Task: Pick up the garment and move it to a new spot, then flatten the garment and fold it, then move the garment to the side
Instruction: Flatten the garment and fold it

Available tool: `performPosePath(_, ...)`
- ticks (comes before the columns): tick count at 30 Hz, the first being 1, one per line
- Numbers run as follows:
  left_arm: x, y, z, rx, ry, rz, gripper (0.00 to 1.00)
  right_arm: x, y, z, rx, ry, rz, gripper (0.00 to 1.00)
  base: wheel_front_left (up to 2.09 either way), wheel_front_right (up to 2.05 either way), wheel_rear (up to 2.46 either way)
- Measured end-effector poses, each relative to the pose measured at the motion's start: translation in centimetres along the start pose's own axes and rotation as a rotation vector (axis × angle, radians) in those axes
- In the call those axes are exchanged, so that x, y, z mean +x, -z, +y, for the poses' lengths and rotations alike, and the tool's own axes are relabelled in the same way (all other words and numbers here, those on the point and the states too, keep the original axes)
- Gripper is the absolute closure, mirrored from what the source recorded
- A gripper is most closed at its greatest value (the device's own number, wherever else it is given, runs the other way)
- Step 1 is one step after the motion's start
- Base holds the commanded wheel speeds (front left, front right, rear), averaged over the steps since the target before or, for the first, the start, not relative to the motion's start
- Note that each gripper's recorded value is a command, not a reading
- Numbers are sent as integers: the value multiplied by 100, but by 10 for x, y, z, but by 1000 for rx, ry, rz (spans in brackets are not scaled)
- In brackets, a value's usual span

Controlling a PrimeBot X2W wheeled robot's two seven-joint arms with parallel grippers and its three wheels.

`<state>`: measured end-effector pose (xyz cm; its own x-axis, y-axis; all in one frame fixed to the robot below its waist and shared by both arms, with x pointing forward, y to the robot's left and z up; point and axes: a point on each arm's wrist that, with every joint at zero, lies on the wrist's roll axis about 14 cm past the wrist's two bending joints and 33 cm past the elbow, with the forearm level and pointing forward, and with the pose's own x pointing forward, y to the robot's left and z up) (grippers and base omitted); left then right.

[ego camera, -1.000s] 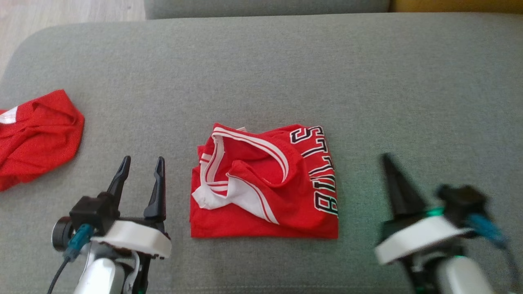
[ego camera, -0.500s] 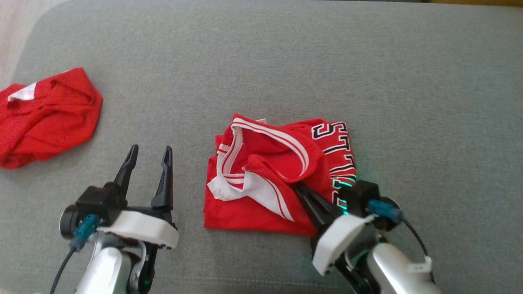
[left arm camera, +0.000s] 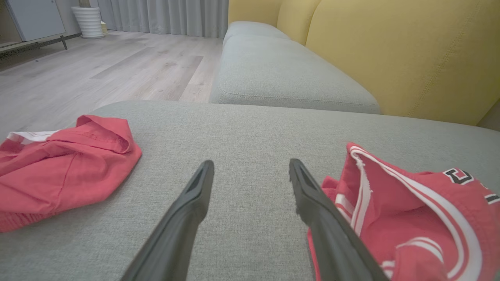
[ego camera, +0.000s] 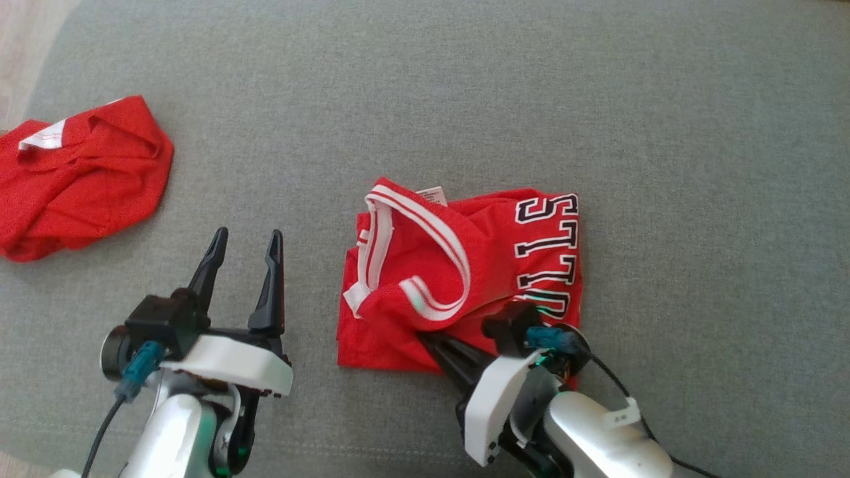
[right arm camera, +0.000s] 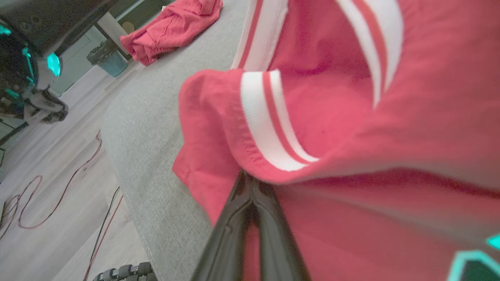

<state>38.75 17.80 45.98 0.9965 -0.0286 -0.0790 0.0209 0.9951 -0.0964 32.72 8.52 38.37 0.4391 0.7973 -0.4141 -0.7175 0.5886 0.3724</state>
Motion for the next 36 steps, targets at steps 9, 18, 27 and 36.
performPosePath(9, 2, 2, -2, -9, 5, 4, 0, -2, 4, 8, -43, -50, 23, 100, 0, 0, 0)
performPosePath(18, 5, -8, -8, -8, 19, -26, 0, -39, -69, -8, -26, 6, -270, 0, 0, 0, 0)
performPosePath(27, 1, -15, -12, 7, 31, -47, 0, -108, -117, -57, -33, 260, -529, 0, 0, 0, 0)
performPosePath(36, -12, -33, -14, 33, 41, -102, 0, -195, -129, -110, -104, 632, -666, 0, 0, 0, 0)
